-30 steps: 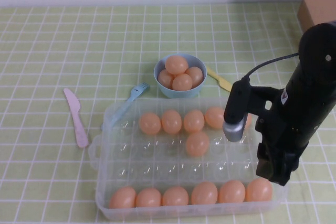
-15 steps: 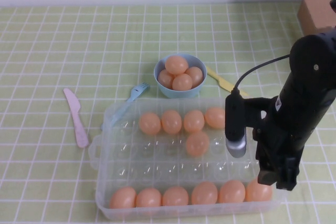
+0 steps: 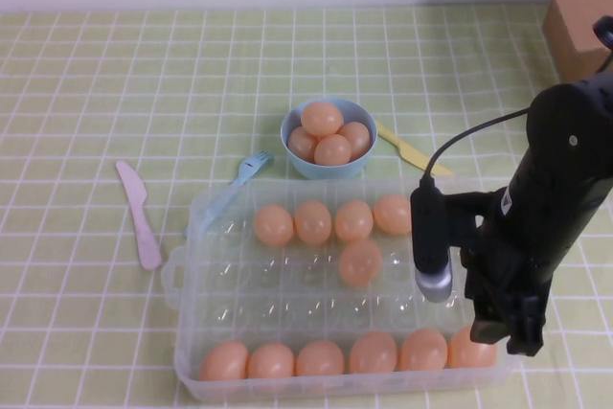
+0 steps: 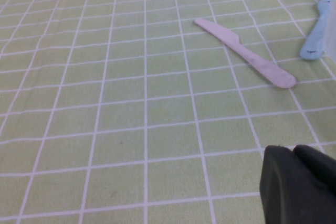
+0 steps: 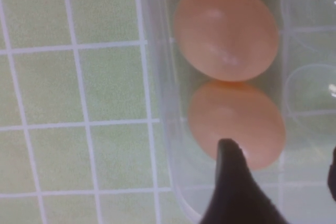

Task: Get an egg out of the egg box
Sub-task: Pick up the egg from the plastic box

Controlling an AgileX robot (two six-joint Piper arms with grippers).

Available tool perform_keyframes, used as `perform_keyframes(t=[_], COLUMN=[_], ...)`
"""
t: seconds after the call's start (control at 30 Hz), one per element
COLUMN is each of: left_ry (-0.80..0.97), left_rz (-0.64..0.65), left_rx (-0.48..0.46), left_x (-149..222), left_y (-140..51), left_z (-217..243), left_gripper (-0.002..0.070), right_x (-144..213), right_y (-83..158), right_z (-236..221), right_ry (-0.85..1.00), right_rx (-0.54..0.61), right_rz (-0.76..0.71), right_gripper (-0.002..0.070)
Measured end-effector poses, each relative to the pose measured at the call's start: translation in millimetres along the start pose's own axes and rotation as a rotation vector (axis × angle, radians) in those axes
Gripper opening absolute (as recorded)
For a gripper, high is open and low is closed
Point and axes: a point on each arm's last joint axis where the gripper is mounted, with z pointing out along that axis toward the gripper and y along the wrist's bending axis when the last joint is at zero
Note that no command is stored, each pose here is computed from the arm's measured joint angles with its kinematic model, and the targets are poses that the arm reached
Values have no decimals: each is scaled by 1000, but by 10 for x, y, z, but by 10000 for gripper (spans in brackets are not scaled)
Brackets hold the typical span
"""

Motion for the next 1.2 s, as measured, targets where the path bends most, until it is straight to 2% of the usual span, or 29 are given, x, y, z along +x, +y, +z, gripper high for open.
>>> perform_keyframes(t=[0.5, 0.8, 1.2], left_ry=[0, 0, 0], left_rz=[0, 0, 0], left_rx=[0, 0, 0], left_x=[0, 0, 0], left_y=[0, 0, 0], left_z=[0, 0, 0], left_gripper=[-5, -5, -4], right_x=[-14, -26, -17], right_y=[-31, -53, -76], right_z=[109, 210, 268], right_ry=[13, 24, 47], right_rx=[-28, -59, -64], right_rz=[-55, -55, -61], right_gripper=[344, 477, 487])
